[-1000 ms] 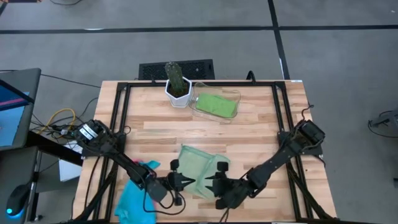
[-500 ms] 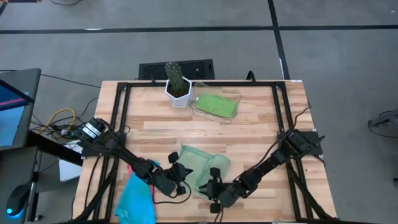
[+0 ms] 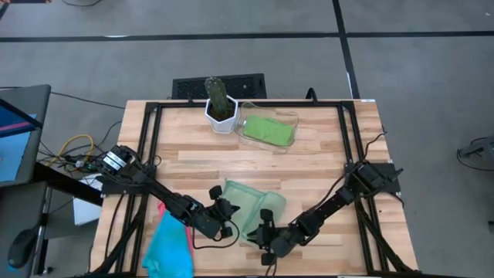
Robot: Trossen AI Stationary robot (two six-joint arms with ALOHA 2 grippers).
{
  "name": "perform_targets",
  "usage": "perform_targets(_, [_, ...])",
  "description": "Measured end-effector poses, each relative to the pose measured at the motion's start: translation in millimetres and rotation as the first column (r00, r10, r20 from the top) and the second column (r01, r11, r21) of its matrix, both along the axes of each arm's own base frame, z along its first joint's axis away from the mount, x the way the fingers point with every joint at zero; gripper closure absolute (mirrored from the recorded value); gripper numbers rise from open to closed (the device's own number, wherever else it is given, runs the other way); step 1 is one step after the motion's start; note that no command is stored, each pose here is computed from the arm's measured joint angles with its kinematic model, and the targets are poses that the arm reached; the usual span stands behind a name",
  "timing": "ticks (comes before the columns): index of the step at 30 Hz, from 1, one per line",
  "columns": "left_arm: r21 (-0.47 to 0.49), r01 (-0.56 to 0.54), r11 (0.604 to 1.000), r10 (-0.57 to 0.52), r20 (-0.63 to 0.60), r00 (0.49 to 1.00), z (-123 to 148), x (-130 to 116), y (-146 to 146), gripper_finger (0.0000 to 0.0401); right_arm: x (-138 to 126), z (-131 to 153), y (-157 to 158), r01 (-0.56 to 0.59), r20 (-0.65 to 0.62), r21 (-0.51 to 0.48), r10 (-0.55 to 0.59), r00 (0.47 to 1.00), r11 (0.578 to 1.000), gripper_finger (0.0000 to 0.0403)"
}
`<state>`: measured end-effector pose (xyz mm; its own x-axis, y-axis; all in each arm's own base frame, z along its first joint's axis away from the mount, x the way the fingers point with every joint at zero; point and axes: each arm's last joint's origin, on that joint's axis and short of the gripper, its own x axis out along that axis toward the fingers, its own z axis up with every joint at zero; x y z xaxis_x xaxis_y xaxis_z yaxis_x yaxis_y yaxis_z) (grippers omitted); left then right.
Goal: Fold microfiber towels
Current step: Fold the light green towel
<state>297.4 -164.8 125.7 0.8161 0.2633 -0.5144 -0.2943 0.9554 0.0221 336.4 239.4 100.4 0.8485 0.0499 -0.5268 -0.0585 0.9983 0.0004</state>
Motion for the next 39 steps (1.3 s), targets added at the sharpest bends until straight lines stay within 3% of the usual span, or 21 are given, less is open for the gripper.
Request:
perform_targets(4, [0.000,-0.001,1.000,0.001,0.000,1.000,0.0,0.2,0.3,0.0401,-0.3,2.0,1.2,0.019,0.024,-0.004,-0.019,1.000,1.000,0.0280])
perform_targets(9, [0.000,-0.001,1.000,0.001,0.000,1.000,0.0,0.2,0.3,0.0401,-3.0,19.9,5.5,0.151,0.153,-0.095,-0.135,0.979,0.984,0.0274])
perform_targets(11, [0.001,-0.001,1.000,0.001,0.000,1.000,-0.1,0.1,0.4,0.0401,-5.2,15.8,3.7,0.191,0.148,-0.135,-0.171,0.974,0.972,0.0278])
perform_targets(14, [0.001,-0.002,1.000,0.002,0.000,1.000,-0.1,0.1,0.4,0.0401,-3.6,10.1,-4.2,0.204,0.086,-0.115,-0.195,0.977,0.972,0.0287])
perform_targets(23, [0.005,-0.002,1.000,0.002,0.000,1.000,0.2,0.4,1.0,0.0401,0.2,5.4,-8.1,0.077,-0.027,-0.021,-0.077,0.997,0.997,0.0303])
perform_targets(34, [0.001,-0.024,1.000,0.024,-0.003,1.000,0.0,4.8,9.2,0.0401,-3.5,3.9,-0.1,-0.071,-0.098,0.069,0.078,0.992,0.995,0.0324])
perform_targets(39, [-0.010,-0.025,1.000,0.025,-0.007,1.000,0.0,6.7,12.4,0.0401,-5.6,5.4,3.9,-0.055,-0.076,0.036,0.057,0.995,0.998,0.0331])
